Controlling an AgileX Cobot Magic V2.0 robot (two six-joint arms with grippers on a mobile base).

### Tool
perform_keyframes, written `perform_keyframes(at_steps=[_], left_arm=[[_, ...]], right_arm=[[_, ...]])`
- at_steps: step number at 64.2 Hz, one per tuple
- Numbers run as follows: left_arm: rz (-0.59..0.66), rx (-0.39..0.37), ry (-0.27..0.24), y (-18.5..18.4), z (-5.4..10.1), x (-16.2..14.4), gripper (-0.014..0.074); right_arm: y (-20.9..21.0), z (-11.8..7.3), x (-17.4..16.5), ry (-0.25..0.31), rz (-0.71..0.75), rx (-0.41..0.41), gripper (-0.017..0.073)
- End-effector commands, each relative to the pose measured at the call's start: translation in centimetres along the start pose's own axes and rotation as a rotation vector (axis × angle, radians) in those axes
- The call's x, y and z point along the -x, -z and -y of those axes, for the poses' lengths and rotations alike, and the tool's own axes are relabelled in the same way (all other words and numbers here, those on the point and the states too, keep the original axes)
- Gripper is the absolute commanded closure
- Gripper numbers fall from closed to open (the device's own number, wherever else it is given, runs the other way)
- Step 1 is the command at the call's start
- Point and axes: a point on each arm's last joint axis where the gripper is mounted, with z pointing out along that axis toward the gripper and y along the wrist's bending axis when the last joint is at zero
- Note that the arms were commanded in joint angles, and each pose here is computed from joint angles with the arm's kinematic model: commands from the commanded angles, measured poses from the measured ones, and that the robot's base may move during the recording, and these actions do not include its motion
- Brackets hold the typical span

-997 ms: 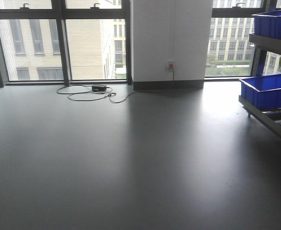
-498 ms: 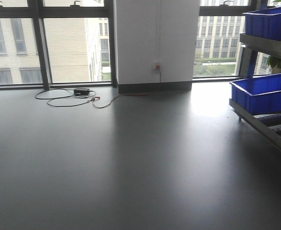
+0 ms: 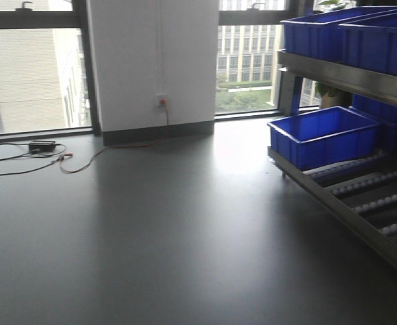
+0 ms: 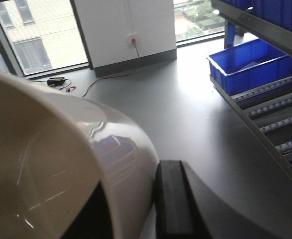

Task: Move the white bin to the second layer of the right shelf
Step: 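Turn the base toward the roller shelf with blue crates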

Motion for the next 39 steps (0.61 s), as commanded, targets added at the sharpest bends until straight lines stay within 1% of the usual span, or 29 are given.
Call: perform_keyframes(at_steps=[1,39], left_arm=[[0.061,0.004,0.009,-0.03,-0.02,-0.41,0.0509],[0.061,0.004,0.009,-0.03,-0.02,-0.41,0.0509]], right_arm=[[0.27,-0.34,1.81,0.01,0.124,0.018,0.0502],[0.27,-0.34,1.8,0.01,0.123,0.018,0.0502]])
